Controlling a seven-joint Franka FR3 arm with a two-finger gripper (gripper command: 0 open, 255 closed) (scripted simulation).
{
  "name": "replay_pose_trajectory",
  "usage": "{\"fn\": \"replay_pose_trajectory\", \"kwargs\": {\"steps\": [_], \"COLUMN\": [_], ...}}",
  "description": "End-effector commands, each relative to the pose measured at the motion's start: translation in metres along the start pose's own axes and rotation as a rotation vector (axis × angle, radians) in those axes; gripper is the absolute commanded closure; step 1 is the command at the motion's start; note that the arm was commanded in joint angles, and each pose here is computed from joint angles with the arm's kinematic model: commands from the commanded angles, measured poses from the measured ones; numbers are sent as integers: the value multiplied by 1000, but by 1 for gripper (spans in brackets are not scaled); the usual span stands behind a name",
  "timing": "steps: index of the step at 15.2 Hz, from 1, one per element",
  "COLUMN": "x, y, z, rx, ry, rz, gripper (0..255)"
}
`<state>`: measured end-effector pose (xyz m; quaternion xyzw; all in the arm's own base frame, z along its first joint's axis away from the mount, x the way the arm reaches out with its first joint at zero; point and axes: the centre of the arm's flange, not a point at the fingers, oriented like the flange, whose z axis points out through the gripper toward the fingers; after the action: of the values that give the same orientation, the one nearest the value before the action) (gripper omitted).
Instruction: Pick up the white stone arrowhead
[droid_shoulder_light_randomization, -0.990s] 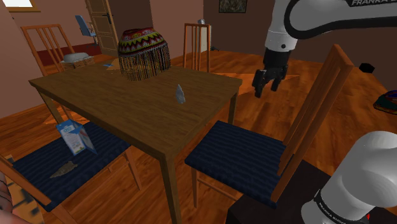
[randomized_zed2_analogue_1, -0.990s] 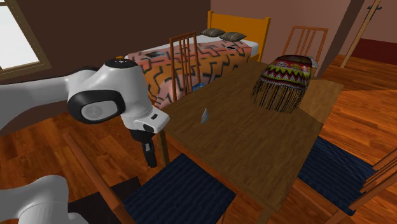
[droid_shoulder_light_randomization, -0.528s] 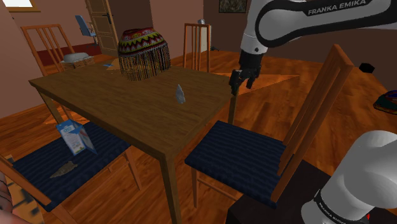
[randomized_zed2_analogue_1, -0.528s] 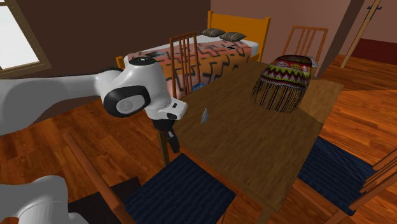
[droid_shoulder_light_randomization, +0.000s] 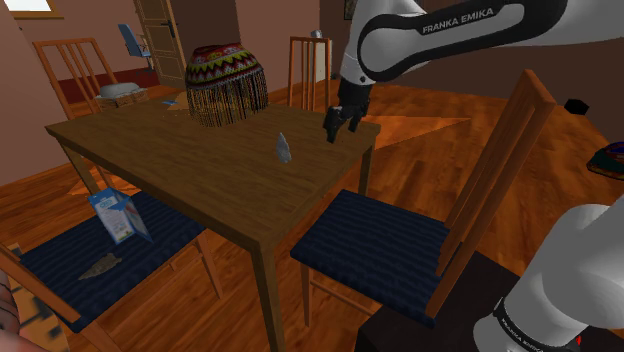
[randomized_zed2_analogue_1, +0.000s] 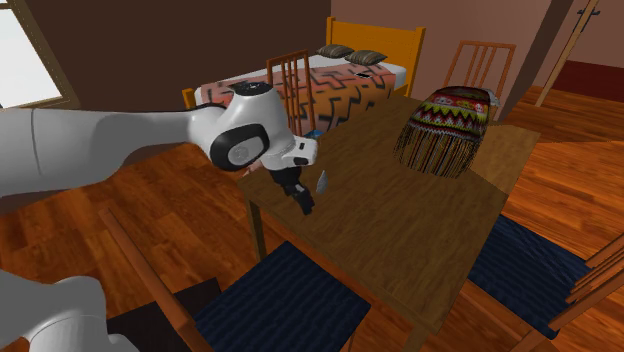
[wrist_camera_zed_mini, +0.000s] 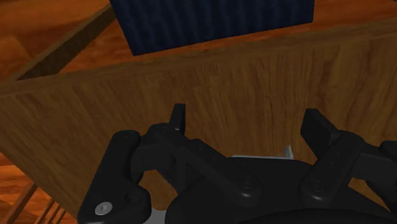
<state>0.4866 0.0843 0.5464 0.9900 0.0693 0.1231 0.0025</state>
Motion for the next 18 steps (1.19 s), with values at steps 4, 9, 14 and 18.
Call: {"fn": "replay_pose_trajectory", "kwargs": {"steps": [4,9,14,18], "x": [46,92,123,118], "y": [-30,-60,-84,-84], "z": [12,20,29,50], "rx": [8,16,22,22], "ry": [72,141,192,192], "rz": [-76,-151,-206,-206], "gripper": [0,0,0,0]}}
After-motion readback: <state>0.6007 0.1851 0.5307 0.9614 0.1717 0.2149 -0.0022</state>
